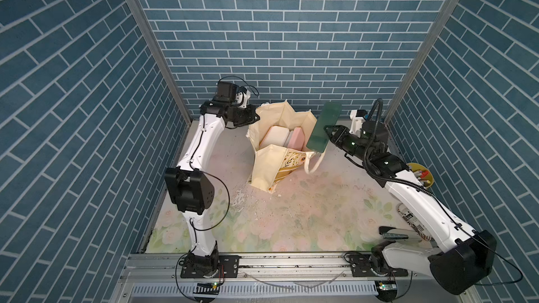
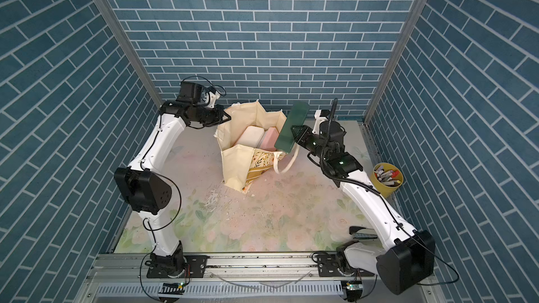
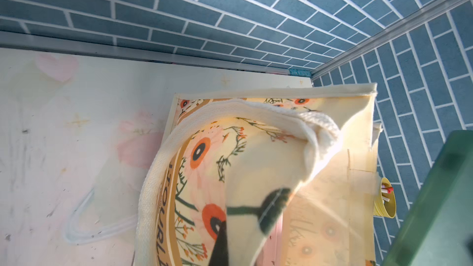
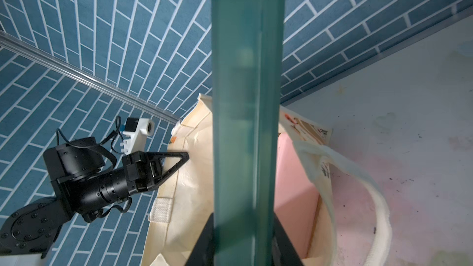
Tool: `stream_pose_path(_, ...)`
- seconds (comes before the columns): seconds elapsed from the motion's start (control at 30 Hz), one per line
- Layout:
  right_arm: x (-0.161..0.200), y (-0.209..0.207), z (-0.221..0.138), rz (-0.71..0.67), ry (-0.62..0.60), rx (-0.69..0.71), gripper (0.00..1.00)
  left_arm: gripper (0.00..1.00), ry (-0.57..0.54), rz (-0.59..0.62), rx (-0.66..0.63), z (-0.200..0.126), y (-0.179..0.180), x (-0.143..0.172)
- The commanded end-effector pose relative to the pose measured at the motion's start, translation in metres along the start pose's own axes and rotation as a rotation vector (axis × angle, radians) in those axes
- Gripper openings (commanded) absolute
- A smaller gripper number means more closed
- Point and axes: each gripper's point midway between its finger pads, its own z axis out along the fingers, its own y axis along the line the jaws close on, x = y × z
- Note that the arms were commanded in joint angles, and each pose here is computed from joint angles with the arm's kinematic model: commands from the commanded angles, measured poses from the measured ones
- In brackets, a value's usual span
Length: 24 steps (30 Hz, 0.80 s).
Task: Take out the pencil case from the canvas bag
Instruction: Place the pencil case at the center of the board.
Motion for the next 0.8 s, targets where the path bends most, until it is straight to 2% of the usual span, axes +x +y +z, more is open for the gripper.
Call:
stream_pose_path(0.0, -0.032, 0.025, -0.020, -0.048, -0.090, -0.027, 0.00, 0.00, 0.020, 0.002, 0.010, -0.014, 0.004, 0.012)
stream_pose_path(0.33, -0.036, -0.040, -0.014, 0.028, -0.080, 0.187, 0.00, 0.00, -0.018, -0.037, -0.017, -0.043, 0.042, 0.025)
stream_pose_path(0.5, -0.028, -0.063, -0.006, 0.042, -0.058, 0.244, 0.00, 0.00, -0.030, -0.062, -0.027, -0.052, 0.059, 0.030)
stream_pose_path(0.77, -0.008, -0.096, 0.016, 0.042, 0.010, 0.314, 0.00, 0.00, -0.110, -0.092, -0.028, -0.061, 0.082, 0.030)
